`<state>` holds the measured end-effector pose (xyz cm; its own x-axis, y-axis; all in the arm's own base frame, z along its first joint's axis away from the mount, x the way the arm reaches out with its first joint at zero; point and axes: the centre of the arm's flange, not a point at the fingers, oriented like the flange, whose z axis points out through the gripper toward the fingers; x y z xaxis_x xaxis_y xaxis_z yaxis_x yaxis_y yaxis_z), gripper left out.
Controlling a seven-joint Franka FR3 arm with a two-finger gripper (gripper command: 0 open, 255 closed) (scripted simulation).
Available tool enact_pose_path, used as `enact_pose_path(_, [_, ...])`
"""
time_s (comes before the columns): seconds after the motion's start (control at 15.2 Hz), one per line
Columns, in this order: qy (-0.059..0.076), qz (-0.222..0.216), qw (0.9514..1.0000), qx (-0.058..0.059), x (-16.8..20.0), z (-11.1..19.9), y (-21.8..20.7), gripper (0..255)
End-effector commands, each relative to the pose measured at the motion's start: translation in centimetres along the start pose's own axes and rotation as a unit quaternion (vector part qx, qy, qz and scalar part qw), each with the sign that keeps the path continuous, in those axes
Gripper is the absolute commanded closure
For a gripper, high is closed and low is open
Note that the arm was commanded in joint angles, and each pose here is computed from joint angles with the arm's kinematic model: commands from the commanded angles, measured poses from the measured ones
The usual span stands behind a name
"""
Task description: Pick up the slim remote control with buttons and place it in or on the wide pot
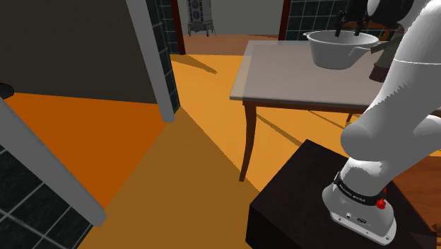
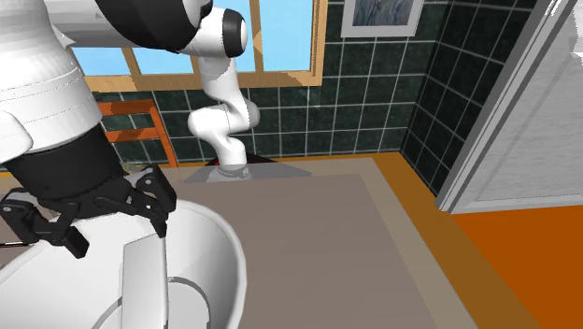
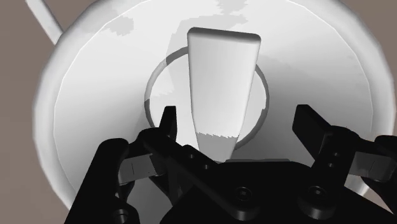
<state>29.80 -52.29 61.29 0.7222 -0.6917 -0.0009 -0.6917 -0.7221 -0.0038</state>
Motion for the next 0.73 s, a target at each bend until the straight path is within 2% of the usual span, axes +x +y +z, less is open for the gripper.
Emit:
enact_pose_path(0.0, [0.0, 0.0, 1.0, 0.0, 0.0, -2.1, -0.1, 0])
enact_pose_path(0.13, [0.0, 0.0, 1.0, 0.0, 0.0, -4.4, -0.1, 0])
enact_pose_path(0.66, [0.0, 0.0, 1.0, 0.0, 0.0, -4.4, -0.1, 0])
